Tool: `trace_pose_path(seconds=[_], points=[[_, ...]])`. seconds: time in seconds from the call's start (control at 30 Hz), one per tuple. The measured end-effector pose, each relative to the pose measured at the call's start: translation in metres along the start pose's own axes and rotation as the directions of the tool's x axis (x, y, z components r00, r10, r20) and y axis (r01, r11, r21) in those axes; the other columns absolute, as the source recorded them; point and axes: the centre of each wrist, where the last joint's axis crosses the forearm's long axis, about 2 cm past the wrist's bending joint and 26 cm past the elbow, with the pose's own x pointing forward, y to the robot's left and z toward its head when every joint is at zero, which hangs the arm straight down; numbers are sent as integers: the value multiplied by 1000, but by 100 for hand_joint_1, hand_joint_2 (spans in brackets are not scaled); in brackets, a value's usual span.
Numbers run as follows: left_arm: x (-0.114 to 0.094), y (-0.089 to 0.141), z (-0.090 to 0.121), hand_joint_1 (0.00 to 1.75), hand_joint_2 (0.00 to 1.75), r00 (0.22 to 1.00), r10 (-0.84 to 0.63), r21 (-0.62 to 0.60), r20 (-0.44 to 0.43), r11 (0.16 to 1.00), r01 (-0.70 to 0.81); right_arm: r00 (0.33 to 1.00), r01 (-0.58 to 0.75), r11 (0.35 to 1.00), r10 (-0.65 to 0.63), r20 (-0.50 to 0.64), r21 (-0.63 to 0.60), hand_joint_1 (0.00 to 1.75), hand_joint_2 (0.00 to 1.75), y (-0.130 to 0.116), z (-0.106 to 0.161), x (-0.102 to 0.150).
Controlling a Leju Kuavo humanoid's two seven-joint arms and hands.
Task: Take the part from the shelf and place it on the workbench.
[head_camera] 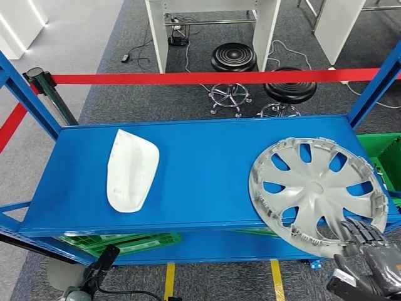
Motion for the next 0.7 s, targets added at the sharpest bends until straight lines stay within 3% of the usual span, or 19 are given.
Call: trace_pose_path(seconds=[0.1, 0.7], points=[[2, 1, -1, 0, 0, 1000, 1, 0, 7, 1000, -1, 1000, -5, 1000, 5, -11, 21, 0, 175, -3, 0, -6], [10, 2, -5, 0, 0, 1000, 3, -1, 27, 1000, -3, 993, -107, 984, 113, -33, 140, 0, 175, -39, -3, -40]])
